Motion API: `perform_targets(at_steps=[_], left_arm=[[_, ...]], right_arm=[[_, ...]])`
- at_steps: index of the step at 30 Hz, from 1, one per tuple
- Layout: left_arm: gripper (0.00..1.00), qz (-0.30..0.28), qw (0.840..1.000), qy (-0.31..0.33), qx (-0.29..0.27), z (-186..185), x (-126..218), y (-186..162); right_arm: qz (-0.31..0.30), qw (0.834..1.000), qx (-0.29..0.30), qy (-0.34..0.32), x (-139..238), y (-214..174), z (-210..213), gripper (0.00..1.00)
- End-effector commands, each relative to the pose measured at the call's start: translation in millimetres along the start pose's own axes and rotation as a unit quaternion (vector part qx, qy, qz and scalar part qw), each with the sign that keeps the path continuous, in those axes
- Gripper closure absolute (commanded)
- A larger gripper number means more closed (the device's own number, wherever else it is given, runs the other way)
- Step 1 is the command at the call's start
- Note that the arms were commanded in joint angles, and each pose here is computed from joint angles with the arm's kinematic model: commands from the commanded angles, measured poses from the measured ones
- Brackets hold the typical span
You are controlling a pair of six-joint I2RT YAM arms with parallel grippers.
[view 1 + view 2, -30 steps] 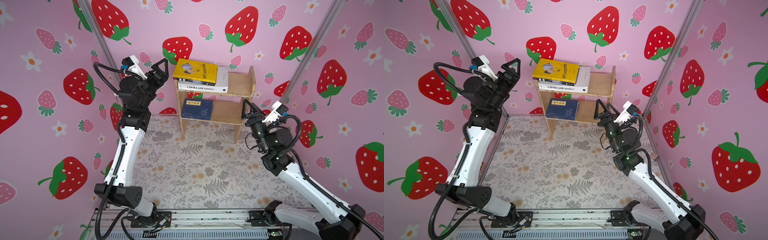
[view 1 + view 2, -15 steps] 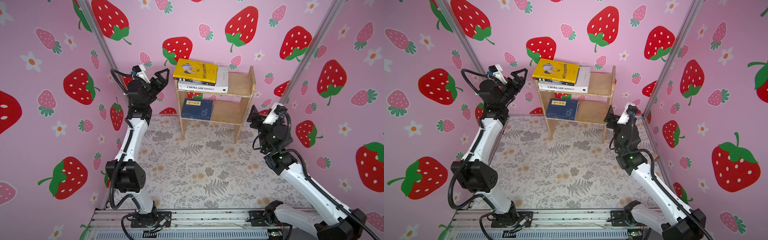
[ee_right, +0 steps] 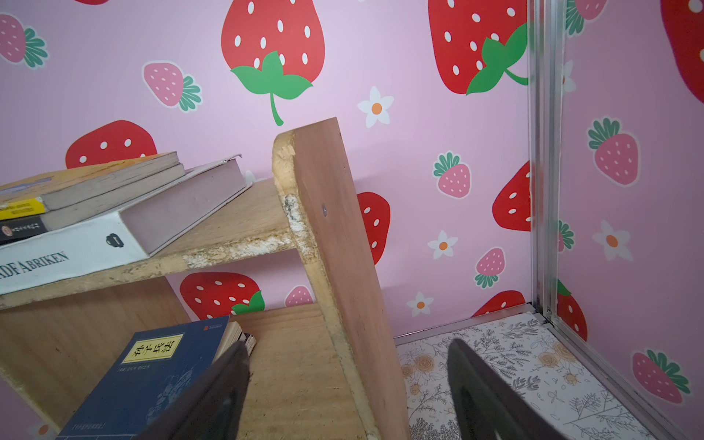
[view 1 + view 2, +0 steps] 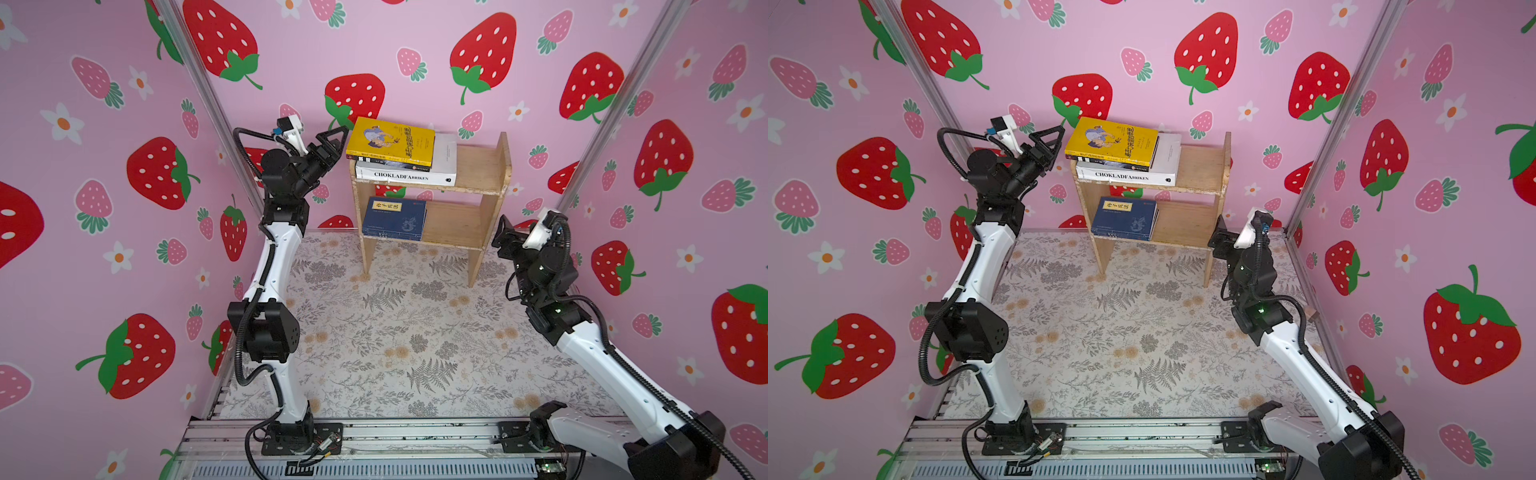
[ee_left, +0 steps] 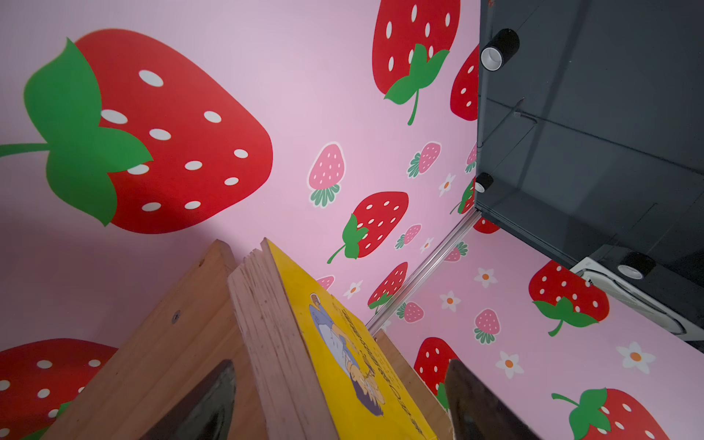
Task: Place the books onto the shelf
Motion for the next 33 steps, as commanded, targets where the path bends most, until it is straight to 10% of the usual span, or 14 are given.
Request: perform_targets(at_steps=[1, 33], left_arm=[[0.13, 0.001, 0.998, -0.057, -0.014, -39.1, 0.1, 7.1], [0.13, 0.050, 0.995, -0.083, 0.001, -54.3, -24.4, -18.6]], right_arm=[[-0.006, 1.000, -0.015, -0.016, 6.2, 4.8, -10.0, 0.18], [-0.011, 0.995, -0.061, -0.079, 22.2, 0.8, -51.4, 0.19]])
Point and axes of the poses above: each gripper's point midway between its finger pads, its own x axis back along the fingers, its own z axis along the line the jaws close on, y = z × x, the point moved 3 cm from there along x, back along the fingers, and after that the axes turned 4 degrees about x, right-handed, at the moved point
